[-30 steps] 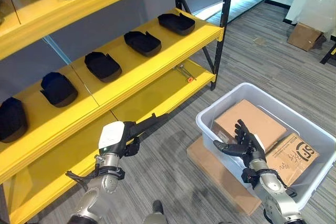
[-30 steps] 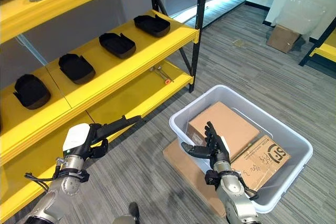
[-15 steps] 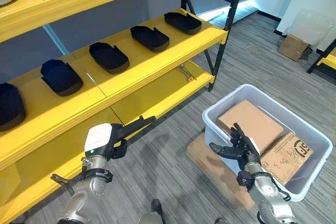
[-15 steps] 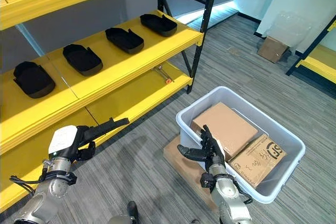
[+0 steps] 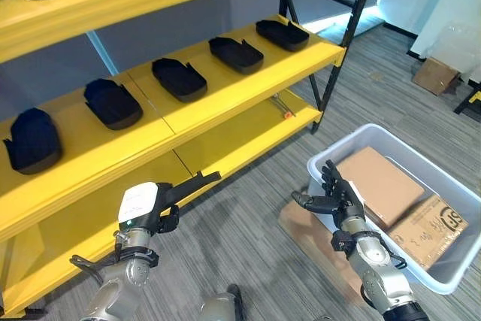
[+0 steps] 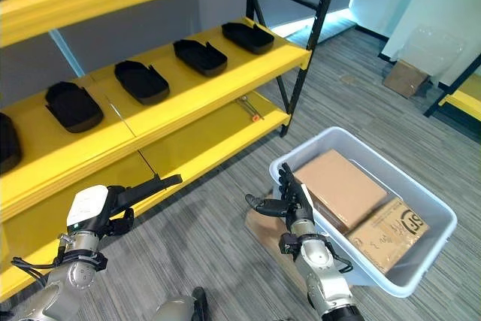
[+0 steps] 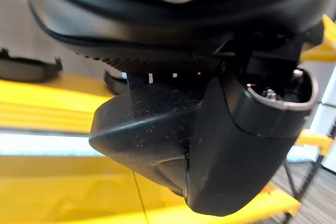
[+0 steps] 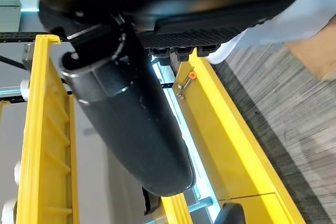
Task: Move parts from the plastic box to the shelf.
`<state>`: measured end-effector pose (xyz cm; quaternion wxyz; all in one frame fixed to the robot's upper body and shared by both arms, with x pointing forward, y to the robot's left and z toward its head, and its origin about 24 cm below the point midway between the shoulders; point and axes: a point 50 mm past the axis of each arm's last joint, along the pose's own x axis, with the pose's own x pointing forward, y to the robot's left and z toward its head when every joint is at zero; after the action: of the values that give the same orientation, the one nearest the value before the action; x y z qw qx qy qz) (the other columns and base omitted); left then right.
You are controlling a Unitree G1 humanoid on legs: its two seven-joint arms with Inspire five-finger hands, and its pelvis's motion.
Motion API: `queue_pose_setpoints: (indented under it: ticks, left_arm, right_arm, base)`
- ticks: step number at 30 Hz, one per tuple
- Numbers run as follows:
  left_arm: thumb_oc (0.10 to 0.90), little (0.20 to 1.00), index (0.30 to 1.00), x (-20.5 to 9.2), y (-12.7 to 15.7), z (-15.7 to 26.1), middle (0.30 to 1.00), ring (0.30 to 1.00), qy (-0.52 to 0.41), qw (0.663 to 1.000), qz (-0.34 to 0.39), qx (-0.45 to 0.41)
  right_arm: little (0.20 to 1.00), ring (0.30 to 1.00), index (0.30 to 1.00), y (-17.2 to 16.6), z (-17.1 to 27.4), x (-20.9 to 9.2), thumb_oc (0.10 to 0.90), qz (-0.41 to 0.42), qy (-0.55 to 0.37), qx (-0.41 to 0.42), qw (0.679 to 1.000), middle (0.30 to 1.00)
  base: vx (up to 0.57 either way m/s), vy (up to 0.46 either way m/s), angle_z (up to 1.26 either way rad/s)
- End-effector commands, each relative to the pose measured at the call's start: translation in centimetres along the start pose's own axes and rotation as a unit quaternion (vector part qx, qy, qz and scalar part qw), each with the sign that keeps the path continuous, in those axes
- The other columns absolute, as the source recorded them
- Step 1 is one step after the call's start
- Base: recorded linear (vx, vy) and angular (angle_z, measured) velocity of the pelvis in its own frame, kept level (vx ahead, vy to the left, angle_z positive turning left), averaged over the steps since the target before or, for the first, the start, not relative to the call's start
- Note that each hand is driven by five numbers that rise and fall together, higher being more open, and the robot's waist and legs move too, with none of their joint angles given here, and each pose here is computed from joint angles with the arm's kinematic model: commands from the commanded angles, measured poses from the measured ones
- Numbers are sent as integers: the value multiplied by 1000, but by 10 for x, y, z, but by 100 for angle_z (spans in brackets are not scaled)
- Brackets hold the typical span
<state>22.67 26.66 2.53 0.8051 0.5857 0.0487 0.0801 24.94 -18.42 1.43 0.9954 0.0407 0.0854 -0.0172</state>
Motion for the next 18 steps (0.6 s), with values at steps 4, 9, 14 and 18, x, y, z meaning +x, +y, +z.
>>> queue_pose_setpoints:
  ticks: [4,9,14,18]
  left_arm:
    - [400,300,300,28,69,2,300,300,-23,986,166,19]
    - [400,300,300,29,59,9,300,300,-30,988,151,5]
    - [400,300,300,21,49,8,300,300,-22,991,129,-20]
    - [400,300,300,18,42,6,300,300,-12,993,114,-33]
  right_arm:
    - [1000,1000,1000,-1,50,7,900,4,-127,14,992,1000]
    - [1000,1000,1000,-12,44,0,900,-10,-122,41,992,1000]
    - [1000,1000,1000,-20,39,-4,900,-27,-109,32,993,1000]
    - [1000,1000,1000,-23,38,-5,900,-36,-103,30,994,1000]
  base:
    - [61,73,30]
    - [103,11,68]
    - [130,-103,37]
    - [97,-194,25]
